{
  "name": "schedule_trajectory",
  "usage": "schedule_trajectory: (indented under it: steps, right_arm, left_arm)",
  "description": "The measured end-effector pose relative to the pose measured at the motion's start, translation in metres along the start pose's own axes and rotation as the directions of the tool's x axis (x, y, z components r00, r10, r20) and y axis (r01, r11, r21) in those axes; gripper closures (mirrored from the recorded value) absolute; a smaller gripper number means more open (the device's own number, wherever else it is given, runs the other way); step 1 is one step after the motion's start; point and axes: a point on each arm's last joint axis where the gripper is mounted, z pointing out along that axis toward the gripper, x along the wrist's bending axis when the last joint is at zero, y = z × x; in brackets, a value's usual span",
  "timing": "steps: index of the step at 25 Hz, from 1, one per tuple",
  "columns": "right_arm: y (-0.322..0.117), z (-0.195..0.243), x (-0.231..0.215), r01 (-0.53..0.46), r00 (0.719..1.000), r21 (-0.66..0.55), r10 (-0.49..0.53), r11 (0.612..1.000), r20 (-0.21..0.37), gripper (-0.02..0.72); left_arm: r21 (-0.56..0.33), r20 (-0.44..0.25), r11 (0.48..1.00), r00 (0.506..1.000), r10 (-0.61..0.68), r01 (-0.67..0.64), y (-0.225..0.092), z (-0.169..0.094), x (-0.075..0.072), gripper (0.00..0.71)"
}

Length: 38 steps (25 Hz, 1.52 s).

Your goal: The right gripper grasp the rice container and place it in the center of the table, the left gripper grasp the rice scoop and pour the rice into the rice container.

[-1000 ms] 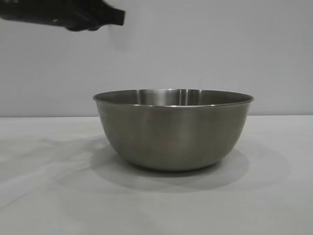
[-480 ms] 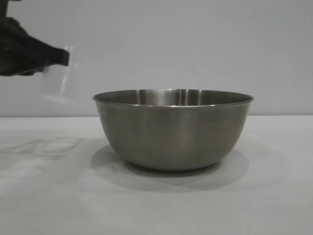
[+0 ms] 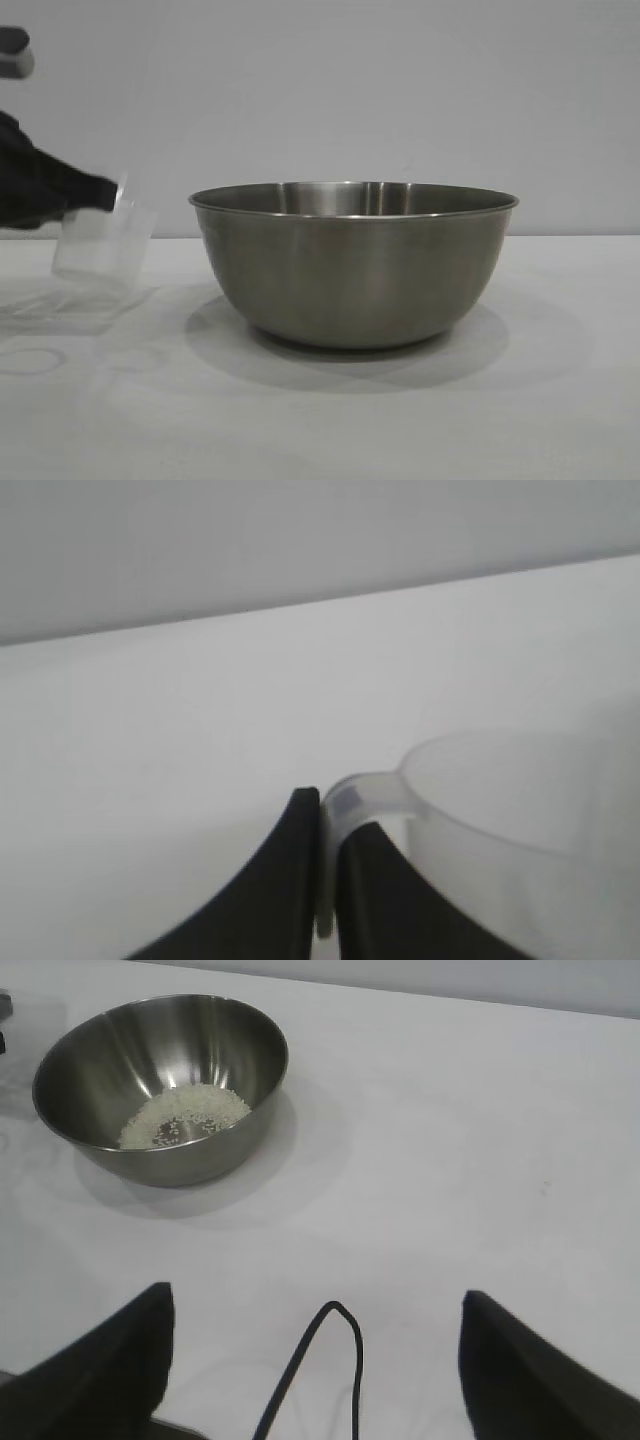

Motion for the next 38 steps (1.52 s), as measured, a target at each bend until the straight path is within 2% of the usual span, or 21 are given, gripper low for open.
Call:
schedule_trajectory:
  steps: [1, 2, 3, 4, 10, 14, 15, 16, 20, 24, 29, 32, 38]
  right_arm:
    - [0.0, 0.0, 0.0, 0.0, 1.0, 0.0, 0.0, 1.0, 0.0, 0.178]
    - [0.0, 0.0, 0.0, 0.0, 1.0, 0.0, 0.0, 1.0, 0.0, 0.178]
    - [0.0, 0.0, 0.0, 0.0, 1.0, 0.0, 0.0, 1.0, 0.0, 0.178]
    - [0.0, 0.0, 0.0, 0.0, 1.0, 0.0, 0.0, 1.0, 0.0, 0.178]
    - [0.0, 0.0, 0.0, 0.0, 1.0, 0.0, 0.0, 1.0, 0.0, 0.178]
    - [0.0, 0.0, 0.0, 0.0, 1.0, 0.0, 0.0, 1.0, 0.0, 0.178]
    - [0.0, 0.0, 0.0, 0.0, 1.0, 0.0, 0.0, 1.0, 0.0, 0.178]
    - [0.0, 0.0, 0.0, 0.0, 1.0, 0.0, 0.0, 1.0, 0.0, 0.178]
    - [0.0, 0.0, 0.0, 0.0, 1.0, 0.0, 0.0, 1.0, 0.0, 0.178]
    - [0.0, 0.0, 0.0, 0.0, 1.0, 0.0, 0.0, 1.0, 0.0, 0.178]
    - [0.0, 0.0, 0.0, 0.0, 1.0, 0.0, 0.0, 1.0, 0.0, 0.178]
    - [0.0, 0.0, 0.0, 0.0, 1.0, 0.0, 0.0, 1.0, 0.0, 0.178]
    - [0.0, 0.0, 0.0, 0.0, 1.0, 0.0, 0.0, 1.0, 0.0, 0.178]
  left_arm:
    - [0.0, 0.0, 1.0, 1.0, 0.0, 0.0, 0.0, 0.0, 0.0, 0.71]
    - [0.0, 0.0, 1.0, 1.0, -0.002, 0.002, 0.0, 0.0, 0.0, 0.66]
    - [0.0, 0.0, 1.0, 1.0, -0.002, 0.002, 0.0, 0.0, 0.0, 0.66]
    - [0.002, 0.0, 1.0, 1.0, -0.003, 0.003, -0.001, -0.001, 0.0, 0.595]
    - [0.067, -0.002, 0.997, 0.999, -0.045, 0.045, -0.015, -0.016, 0.005, 0.396]
    - [0.103, 0.041, 0.994, 0.999, -0.035, 0.03, -0.019, -0.03, 0.004, 0.407]
    - [0.106, 0.06, 0.994, 0.998, -0.027, 0.021, -0.018, -0.036, 0.004, 0.367]
    - [0.102, 0.071, 0.995, 0.997, -0.025, 0.017, -0.016, -0.04, 0.004, 0.382]
    - [0.058, 0.111, 0.998, 0.994, -0.019, 0.012, -0.001, -0.057, 0.004, 0.382]
    - [-0.032, 0.122, 0.999, 0.992, 0.029, -0.025, 0.022, -0.069, 0.004, 0.382]
    - [-0.062, 0.129, 0.997, 0.99, 0.053, -0.046, 0.044, -0.081, 0.005, 0.382]
    - [-0.046, 0.141, 0.998, 0.989, 0.055, -0.049, 0.055, -0.089, 0.005, 0.382]
    - [0.055, 0.197, 0.993, 0.976, 0.091, -0.104, 0.082, -0.098, -0.001, 0.382]
